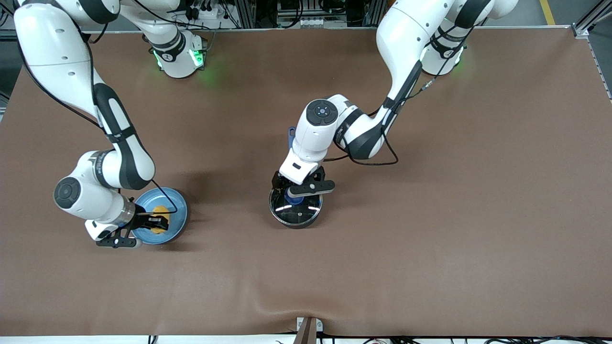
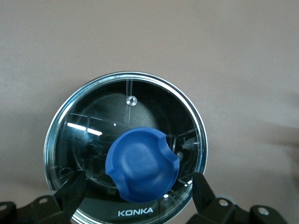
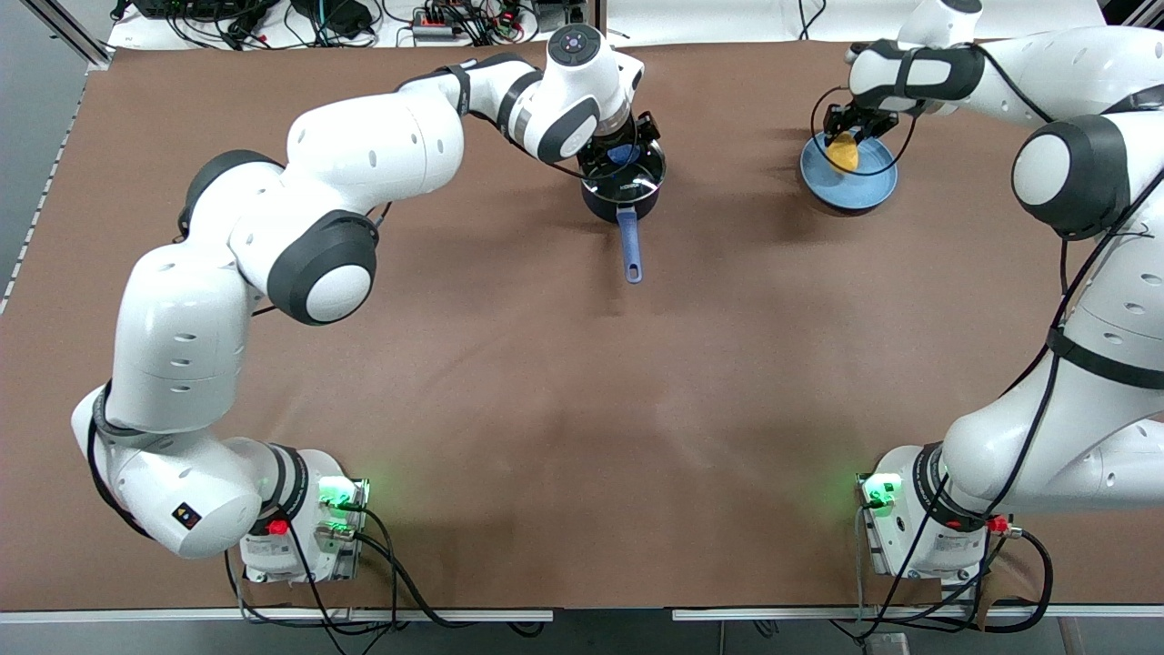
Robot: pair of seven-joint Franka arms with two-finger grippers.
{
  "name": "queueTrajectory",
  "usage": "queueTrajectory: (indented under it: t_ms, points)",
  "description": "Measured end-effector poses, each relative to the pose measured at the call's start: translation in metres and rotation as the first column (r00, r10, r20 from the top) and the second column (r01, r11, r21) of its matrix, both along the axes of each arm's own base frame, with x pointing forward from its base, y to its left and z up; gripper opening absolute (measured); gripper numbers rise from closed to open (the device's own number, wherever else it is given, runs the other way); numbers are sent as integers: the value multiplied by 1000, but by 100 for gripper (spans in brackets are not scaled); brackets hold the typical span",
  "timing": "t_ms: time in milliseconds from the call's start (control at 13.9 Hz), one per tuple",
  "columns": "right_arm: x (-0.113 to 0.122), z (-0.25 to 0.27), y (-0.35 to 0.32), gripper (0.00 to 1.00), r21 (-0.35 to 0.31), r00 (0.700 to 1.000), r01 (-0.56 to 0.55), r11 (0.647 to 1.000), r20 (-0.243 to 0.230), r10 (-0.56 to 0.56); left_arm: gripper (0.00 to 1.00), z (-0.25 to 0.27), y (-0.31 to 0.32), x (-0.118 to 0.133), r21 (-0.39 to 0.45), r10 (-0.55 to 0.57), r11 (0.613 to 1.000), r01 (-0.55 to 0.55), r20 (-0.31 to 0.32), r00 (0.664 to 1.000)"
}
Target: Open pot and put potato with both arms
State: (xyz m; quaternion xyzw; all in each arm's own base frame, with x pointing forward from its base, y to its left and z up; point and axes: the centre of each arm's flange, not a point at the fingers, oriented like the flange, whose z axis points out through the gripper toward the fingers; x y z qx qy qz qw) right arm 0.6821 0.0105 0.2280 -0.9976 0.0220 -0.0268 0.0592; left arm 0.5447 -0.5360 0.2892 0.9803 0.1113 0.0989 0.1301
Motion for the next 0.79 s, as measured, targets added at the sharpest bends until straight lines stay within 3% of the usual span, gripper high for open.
queueTrajectory:
  t_ms: [431,791]
  points:
    - [2,48,27,55,30,999,37,999,4,-37,100,-5,2,8,21,-12,1000,11,29,1000]
    - [-3,69,63,55,62,996,85,994,-15,-85,100,0,-3,1,138,-44,990,33,78,996]
